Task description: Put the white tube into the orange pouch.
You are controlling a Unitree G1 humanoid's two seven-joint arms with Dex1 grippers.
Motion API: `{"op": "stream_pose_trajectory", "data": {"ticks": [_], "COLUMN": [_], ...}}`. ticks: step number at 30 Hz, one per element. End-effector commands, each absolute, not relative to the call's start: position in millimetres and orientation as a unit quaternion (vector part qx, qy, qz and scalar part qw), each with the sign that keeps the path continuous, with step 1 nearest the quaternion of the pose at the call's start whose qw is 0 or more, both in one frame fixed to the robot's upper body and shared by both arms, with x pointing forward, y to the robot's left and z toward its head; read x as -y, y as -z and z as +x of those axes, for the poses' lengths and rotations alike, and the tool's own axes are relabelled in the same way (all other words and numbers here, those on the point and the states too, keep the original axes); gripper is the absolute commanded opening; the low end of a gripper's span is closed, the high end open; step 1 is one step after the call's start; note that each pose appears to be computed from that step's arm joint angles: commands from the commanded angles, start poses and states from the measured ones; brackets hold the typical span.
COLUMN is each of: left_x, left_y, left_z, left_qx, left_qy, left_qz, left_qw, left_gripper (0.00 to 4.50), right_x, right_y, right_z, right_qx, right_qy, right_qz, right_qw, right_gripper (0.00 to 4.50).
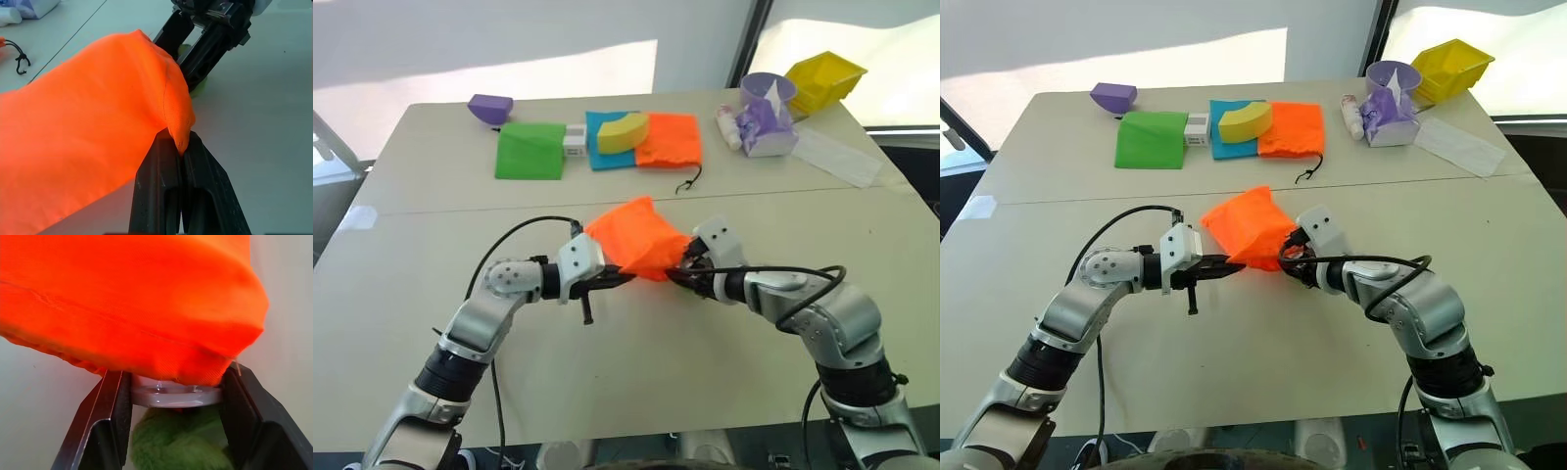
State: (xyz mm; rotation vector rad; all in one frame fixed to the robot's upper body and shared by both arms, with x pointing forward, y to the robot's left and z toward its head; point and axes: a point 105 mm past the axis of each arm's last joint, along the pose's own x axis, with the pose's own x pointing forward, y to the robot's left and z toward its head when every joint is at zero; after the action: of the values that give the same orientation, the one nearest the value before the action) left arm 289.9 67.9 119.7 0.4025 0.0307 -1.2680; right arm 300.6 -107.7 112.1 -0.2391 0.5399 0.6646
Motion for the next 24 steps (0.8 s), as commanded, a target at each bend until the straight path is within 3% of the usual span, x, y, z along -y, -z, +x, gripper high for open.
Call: {"op": "stream_pose_trajectory", "data": {"ticks": [1, 5, 10, 20, 24], "left_x": [-67.2, -67.7, -67.8, -69.4, -69.3], "left_y": [-128.6, -130.2, -129.9, -128.3, -126.7], "left_z": [290.1, 290.8, 287.3, 288.1, 286.1], "left_qx": [0.008, 0.012, 0.012, 0.013, 0.012], "left_qy": [0.584, 0.579, 0.585, 0.579, 0.584], "left_qz": [0.193, 0.194, 0.188, 0.2, 0.2], "left_qw": [0.789, 0.792, 0.789, 0.79, 0.787], "left_gripper": [0.0, 0.0, 0.0, 0.0, 0.0], "right_x": [91.8, 91.5, 116.7, 81.2, 82.6], "right_y": [-119.5, -120.8, -129.9, -116.9, -126.2], "right_z": [300.3, 283.5, 324.3, 307.5, 324.9], "right_qx": [-0.244, -0.256, -0.229, -0.241, -0.208], "right_qy": [-0.348, -0.397, -0.284, -0.344, -0.31], "right_qz": [-0.106, -0.116, -0.098, -0.107, -0.096], "right_qw": [0.899, 0.874, 0.926, 0.901, 0.923], "right_gripper": [2.25, 2.25, 2.25, 2.25, 2.25]}}
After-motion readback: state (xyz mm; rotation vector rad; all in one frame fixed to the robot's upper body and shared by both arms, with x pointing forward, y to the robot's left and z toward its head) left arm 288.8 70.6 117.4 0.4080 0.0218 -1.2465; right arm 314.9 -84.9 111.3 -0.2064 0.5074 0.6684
